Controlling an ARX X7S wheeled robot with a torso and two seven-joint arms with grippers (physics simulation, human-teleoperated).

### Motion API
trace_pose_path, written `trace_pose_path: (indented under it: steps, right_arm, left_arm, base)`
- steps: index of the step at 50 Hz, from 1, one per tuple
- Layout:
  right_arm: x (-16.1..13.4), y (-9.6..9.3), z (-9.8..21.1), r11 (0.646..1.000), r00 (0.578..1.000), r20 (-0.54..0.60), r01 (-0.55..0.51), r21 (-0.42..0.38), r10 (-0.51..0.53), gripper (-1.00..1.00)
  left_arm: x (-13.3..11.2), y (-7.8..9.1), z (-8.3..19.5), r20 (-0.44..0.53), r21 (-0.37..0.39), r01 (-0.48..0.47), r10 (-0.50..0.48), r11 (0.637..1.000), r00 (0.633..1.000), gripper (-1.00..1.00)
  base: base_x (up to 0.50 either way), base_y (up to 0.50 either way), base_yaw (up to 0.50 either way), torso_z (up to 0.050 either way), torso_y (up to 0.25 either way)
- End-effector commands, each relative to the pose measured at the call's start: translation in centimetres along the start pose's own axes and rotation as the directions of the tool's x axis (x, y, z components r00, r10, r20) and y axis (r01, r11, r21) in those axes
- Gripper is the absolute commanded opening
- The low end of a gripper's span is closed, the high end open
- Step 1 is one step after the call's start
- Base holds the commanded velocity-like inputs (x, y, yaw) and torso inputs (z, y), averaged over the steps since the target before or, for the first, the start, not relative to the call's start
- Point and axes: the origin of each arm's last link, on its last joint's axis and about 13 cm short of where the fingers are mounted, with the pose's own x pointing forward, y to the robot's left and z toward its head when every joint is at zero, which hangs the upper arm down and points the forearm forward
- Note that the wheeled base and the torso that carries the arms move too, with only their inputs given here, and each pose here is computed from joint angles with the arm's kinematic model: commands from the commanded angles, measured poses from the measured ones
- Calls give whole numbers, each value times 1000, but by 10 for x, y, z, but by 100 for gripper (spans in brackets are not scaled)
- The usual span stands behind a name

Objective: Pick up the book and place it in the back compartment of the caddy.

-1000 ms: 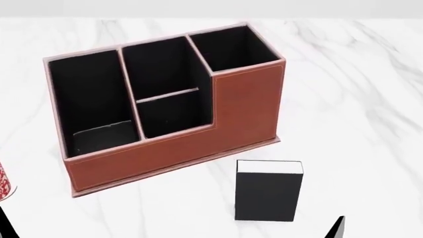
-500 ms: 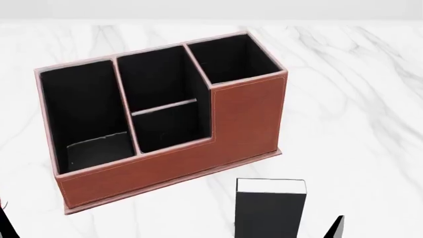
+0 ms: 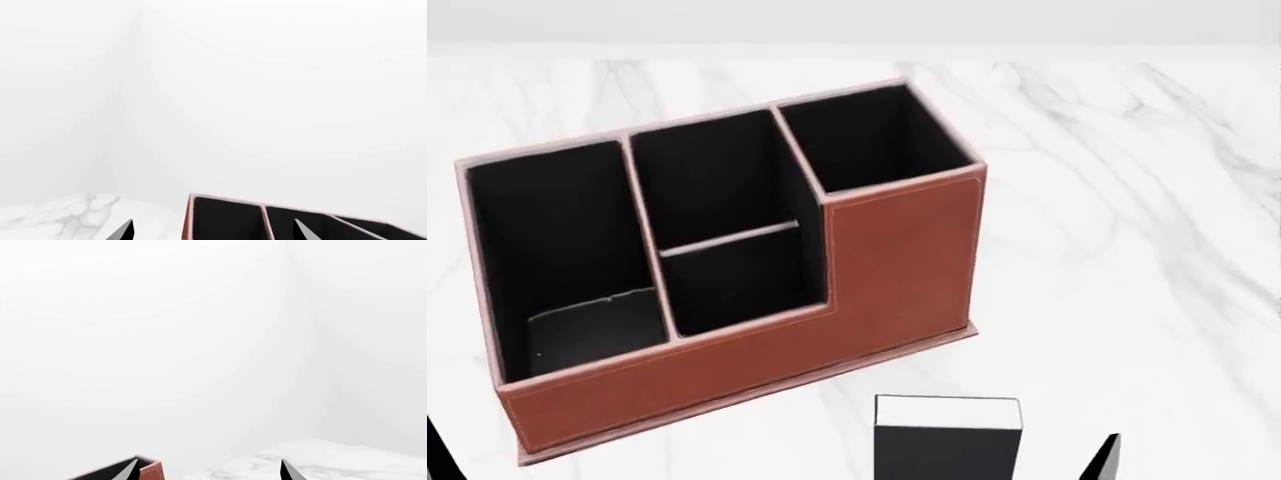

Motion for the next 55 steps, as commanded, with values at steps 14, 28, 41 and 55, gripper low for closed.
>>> trace_pose_path:
  steps: [14,28,41,55]
  right_arm:
    - [0,0,-1,1000,1000,-2,1,-2,-1,100]
    - [0,0,-1,1000,1000,0,-4,-2,4,100]
    - [0,1,-2,1000,1000,3,-13,-16,13,100]
    - [-1,2,-3,999,1000,16,-21,-40,22,100]
  left_arm:
    - [-1,0,0,0,0,-1,1,1000,1000,100]
    - [0,0,0,1,1,-1,1,1000,1000,100]
    - [0,0,0,0,1,-1,1,1000,1000,100]
    - [0,0,0,1,0,-2,2,1000,1000,100]
  base:
    - [104,-84,0,0,0]
    - [102,-76,0,0,0]
    - [22,0,0,0,0]
    - [0,0,0,0,0]
